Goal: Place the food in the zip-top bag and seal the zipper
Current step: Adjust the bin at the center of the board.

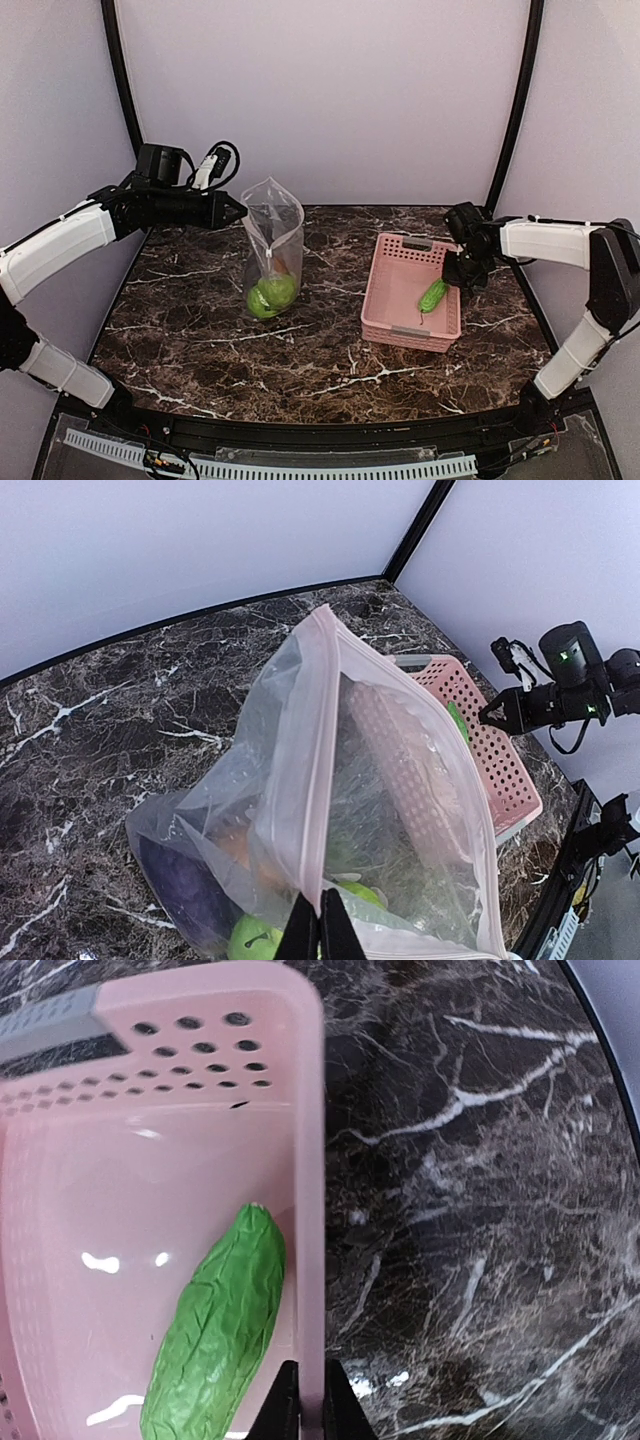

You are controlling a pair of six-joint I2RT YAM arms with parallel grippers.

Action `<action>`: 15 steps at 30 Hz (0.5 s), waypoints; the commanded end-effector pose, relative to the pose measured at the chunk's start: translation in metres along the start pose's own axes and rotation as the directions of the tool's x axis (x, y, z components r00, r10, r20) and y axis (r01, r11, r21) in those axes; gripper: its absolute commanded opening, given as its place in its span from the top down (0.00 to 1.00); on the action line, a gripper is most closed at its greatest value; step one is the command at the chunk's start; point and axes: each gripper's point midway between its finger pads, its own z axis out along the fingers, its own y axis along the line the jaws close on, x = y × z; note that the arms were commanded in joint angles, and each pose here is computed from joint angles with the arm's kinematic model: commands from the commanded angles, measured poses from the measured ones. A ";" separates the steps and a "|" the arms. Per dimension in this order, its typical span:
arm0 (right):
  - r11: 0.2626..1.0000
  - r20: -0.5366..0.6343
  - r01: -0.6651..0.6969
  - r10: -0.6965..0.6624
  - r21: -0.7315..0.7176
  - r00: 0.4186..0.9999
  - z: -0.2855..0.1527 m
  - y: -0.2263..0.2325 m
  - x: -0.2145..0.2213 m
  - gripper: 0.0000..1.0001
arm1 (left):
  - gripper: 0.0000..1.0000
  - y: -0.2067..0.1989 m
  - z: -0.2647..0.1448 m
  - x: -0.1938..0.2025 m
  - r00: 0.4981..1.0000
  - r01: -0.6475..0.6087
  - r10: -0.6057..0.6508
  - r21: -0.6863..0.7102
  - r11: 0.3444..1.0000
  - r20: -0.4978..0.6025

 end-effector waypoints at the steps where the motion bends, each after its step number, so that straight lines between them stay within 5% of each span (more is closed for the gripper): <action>1: 0.996 0.028 0.084 -0.084 0.024 0.996 0.013 -0.005 -0.018 0.96 | 0.99 0.002 -0.003 0.001 1.000 -0.012 0.012 -0.005 1.000 0.008; 9: 0.958 0.058 0.283 -0.285 0.038 0.957 0.033 -0.009 -0.049 0.90 | 0.99 0.000 -0.002 0.002 1.000 -0.006 0.006 0.010 1.000 0.000; 15: 0.955 0.084 0.296 -0.293 -0.028 0.952 0.013 -0.003 -0.064 0.44 | 0.99 -0.001 -0.001 0.003 1.000 -0.002 0.002 0.017 1.000 0.000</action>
